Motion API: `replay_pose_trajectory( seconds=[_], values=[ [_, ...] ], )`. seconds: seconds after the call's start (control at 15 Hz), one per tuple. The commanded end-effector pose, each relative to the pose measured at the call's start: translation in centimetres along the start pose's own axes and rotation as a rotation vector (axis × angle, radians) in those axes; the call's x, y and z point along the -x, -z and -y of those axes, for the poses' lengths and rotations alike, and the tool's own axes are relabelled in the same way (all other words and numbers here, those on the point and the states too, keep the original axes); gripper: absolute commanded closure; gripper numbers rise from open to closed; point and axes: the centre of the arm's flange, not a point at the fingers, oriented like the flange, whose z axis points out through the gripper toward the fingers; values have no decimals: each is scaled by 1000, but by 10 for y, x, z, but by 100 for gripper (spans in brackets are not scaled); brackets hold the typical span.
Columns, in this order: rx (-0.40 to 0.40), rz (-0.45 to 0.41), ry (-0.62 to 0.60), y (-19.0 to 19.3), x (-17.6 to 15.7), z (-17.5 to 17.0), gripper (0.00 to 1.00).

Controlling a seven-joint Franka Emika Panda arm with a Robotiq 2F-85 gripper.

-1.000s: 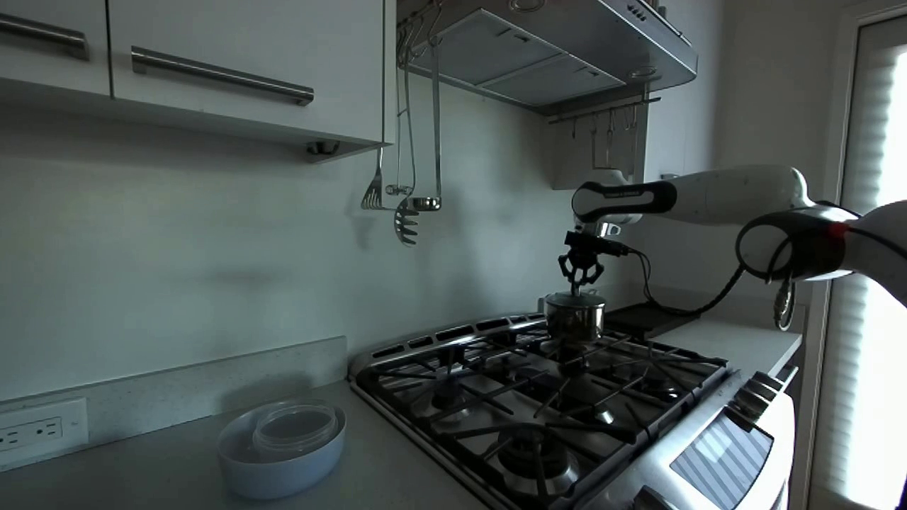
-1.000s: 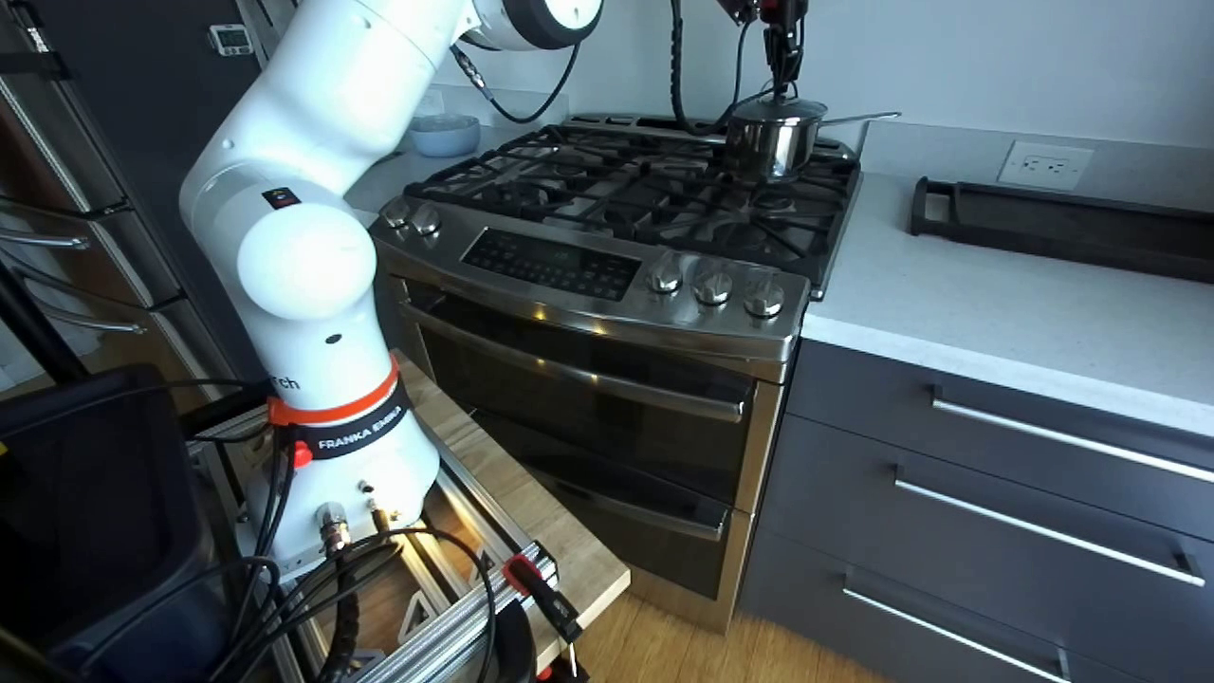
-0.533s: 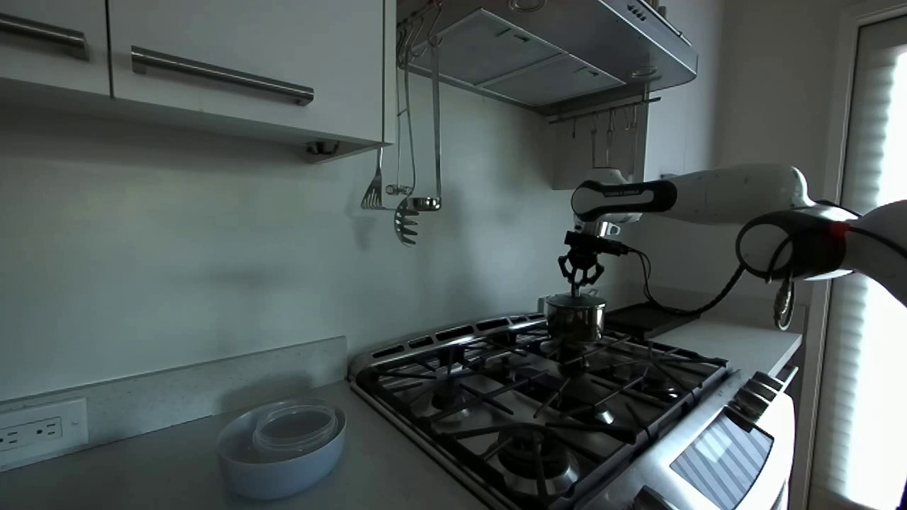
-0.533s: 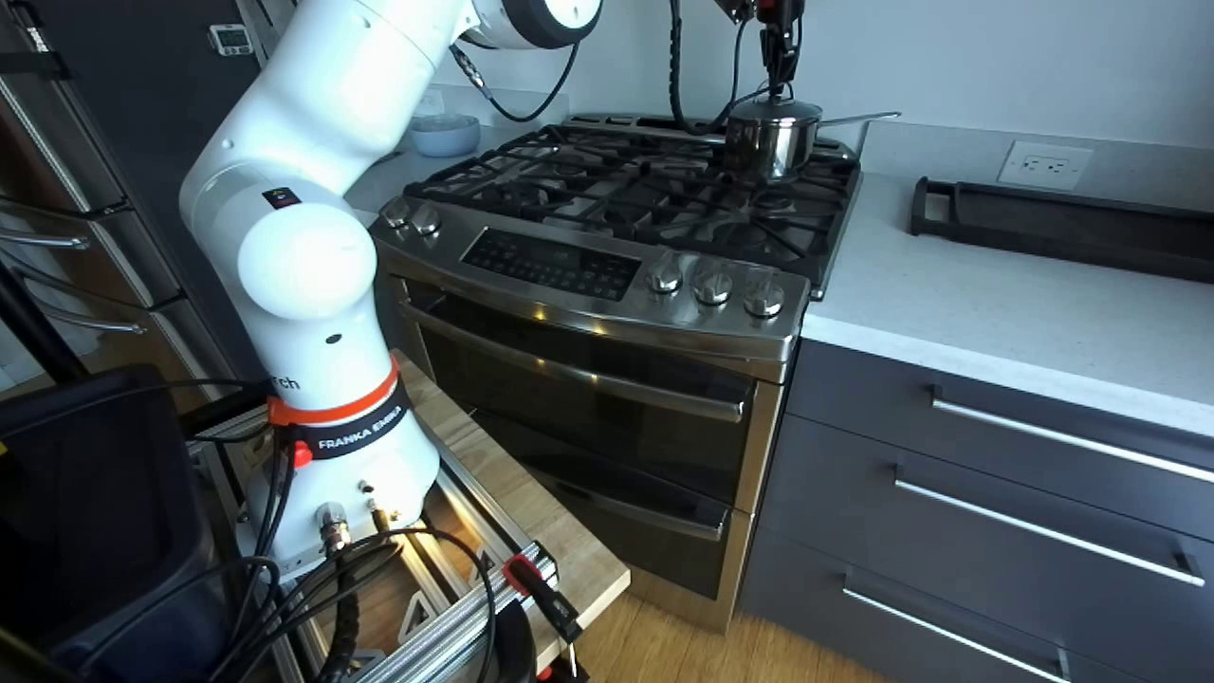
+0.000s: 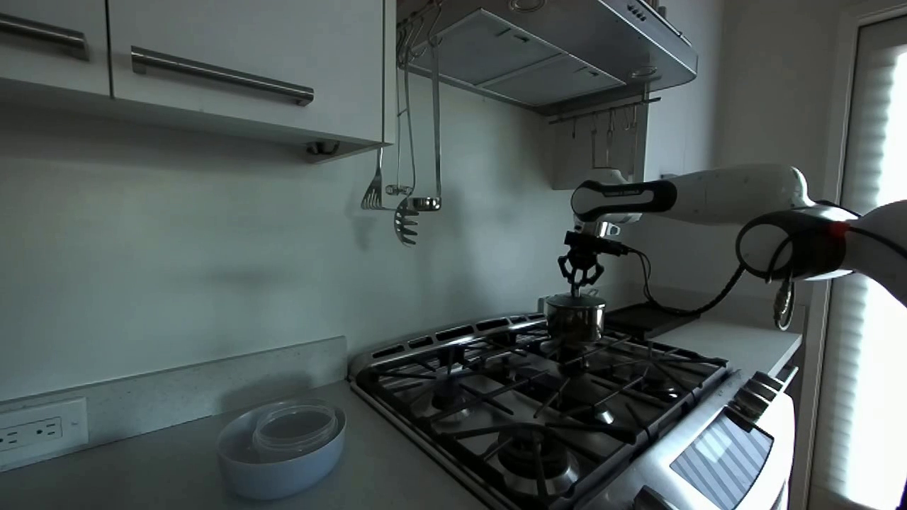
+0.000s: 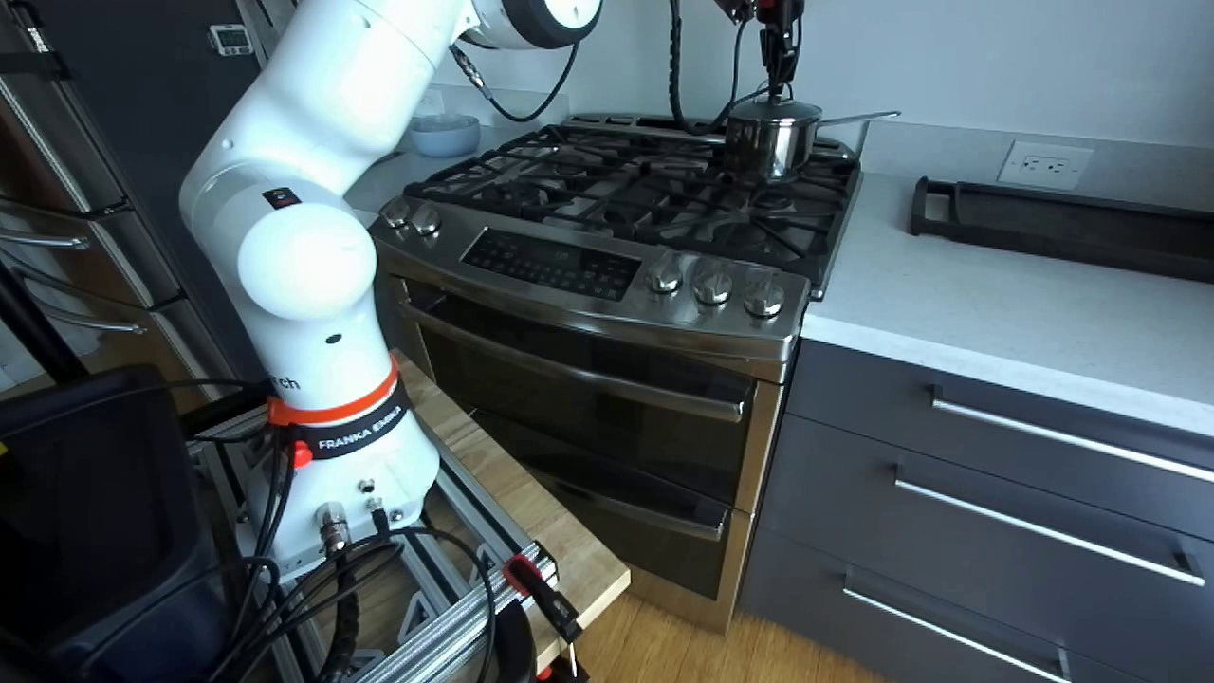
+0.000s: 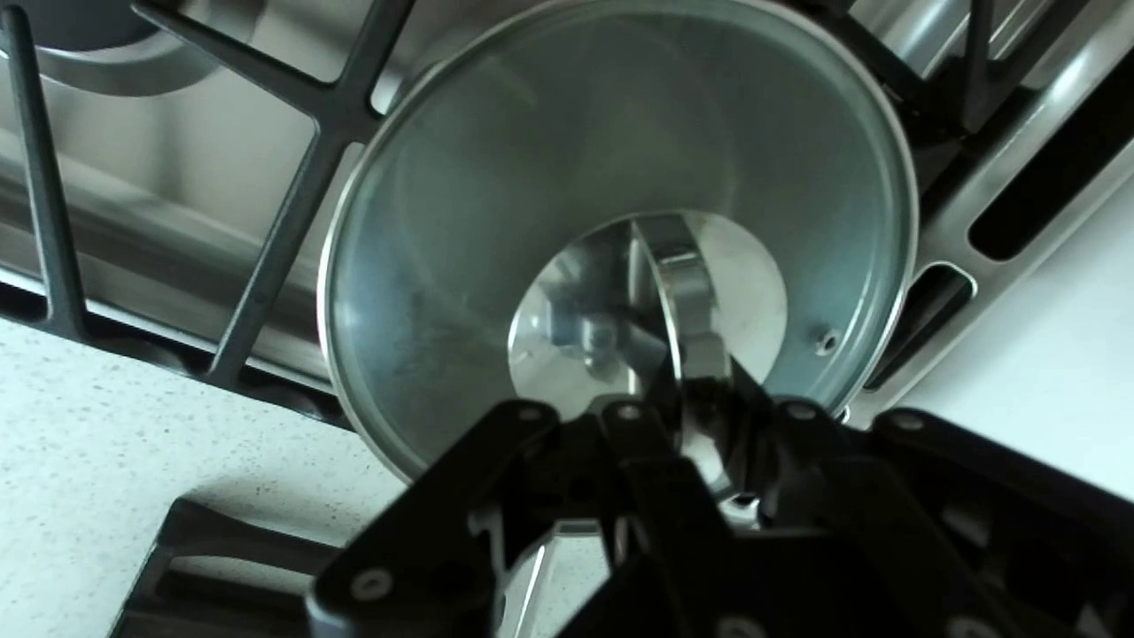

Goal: Move the pot to the top left corner of the stove then put the lid on the pot

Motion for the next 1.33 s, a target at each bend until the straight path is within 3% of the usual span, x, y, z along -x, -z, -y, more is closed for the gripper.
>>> replay_pose_trajectory(
  seconds=[0.0,0.07,0.13,0.73,1.27],
  values=[
    [2,37,3,-9,11,0,98],
    [6,36,-3,-8,12,-1,66],
    [3,34,3,-6,12,-1,65],
    [16,-47,81,30,25,-19,1],
    [-16,-70,119,51,36,-33,1]
  ],
)
